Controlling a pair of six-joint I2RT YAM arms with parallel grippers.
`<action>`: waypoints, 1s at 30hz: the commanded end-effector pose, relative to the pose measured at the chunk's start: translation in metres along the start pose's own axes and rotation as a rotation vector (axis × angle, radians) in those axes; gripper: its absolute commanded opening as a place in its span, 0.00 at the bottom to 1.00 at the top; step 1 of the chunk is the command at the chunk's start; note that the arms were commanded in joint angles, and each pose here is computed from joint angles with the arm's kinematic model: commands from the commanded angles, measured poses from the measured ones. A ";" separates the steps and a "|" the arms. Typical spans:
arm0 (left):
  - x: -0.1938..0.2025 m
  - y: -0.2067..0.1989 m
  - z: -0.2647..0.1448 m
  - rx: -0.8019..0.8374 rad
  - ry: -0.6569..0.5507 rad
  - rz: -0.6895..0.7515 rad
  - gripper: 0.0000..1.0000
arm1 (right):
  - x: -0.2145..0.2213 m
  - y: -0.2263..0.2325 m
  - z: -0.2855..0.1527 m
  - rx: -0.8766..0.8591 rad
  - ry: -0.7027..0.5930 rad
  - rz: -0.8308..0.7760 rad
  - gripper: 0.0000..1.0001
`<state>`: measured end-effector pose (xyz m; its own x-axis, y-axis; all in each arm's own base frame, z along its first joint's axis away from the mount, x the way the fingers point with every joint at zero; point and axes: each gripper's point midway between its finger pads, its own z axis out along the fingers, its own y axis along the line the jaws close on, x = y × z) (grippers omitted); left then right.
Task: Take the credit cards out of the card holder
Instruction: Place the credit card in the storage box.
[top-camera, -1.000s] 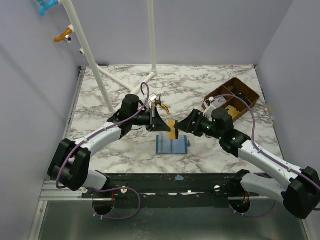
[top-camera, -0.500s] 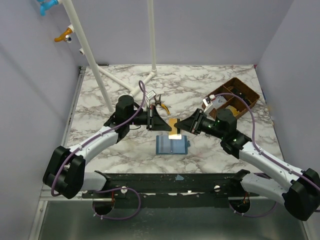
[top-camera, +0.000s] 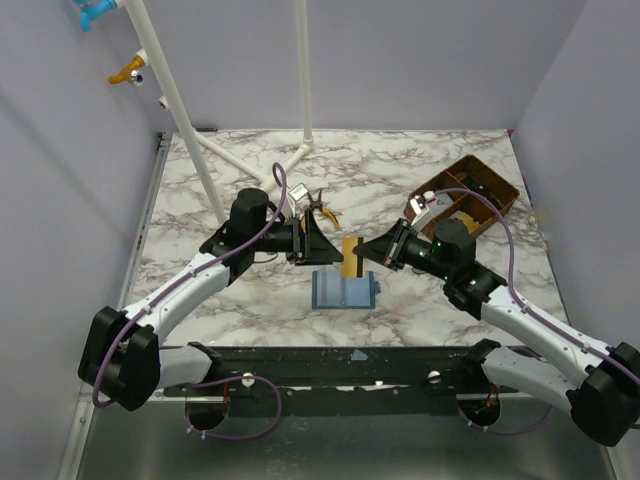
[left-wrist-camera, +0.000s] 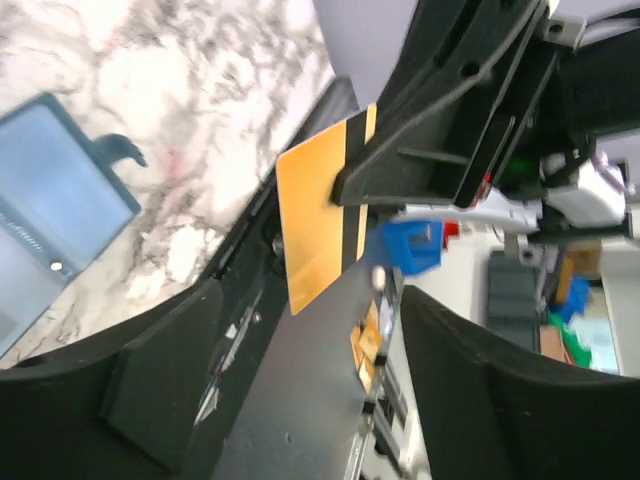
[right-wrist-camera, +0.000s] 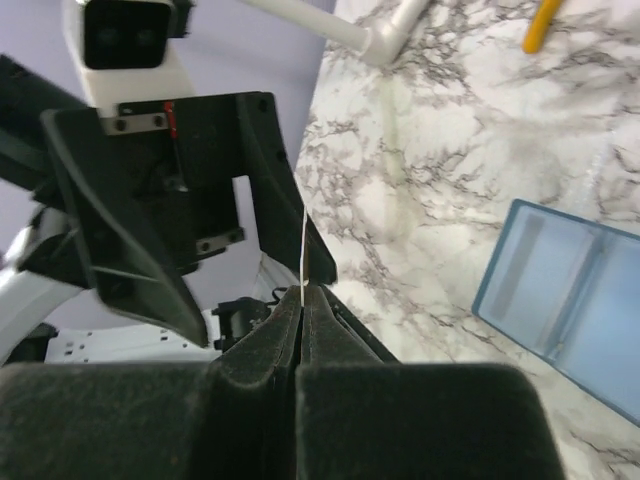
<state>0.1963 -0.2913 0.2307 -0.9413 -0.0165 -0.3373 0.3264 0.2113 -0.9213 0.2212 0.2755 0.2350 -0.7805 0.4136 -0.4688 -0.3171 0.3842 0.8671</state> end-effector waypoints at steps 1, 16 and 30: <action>-0.014 0.027 -0.020 -0.297 -0.093 0.088 0.83 | -0.015 -0.026 -0.006 0.168 -0.079 -0.014 0.01; -0.055 0.050 -0.054 -0.653 -0.226 0.153 0.99 | -0.053 -0.104 -0.040 0.664 -0.301 -0.006 0.01; -0.071 0.061 -0.065 -0.795 -0.201 0.167 0.98 | -0.149 -0.131 -0.057 1.001 -0.332 0.047 0.01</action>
<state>0.2643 -0.2229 0.1992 -0.8514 -0.1196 -0.5106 0.2137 0.8100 -0.5461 0.3370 0.1614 0.2123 -0.5422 0.6016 -0.5866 0.2841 0.7883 0.5458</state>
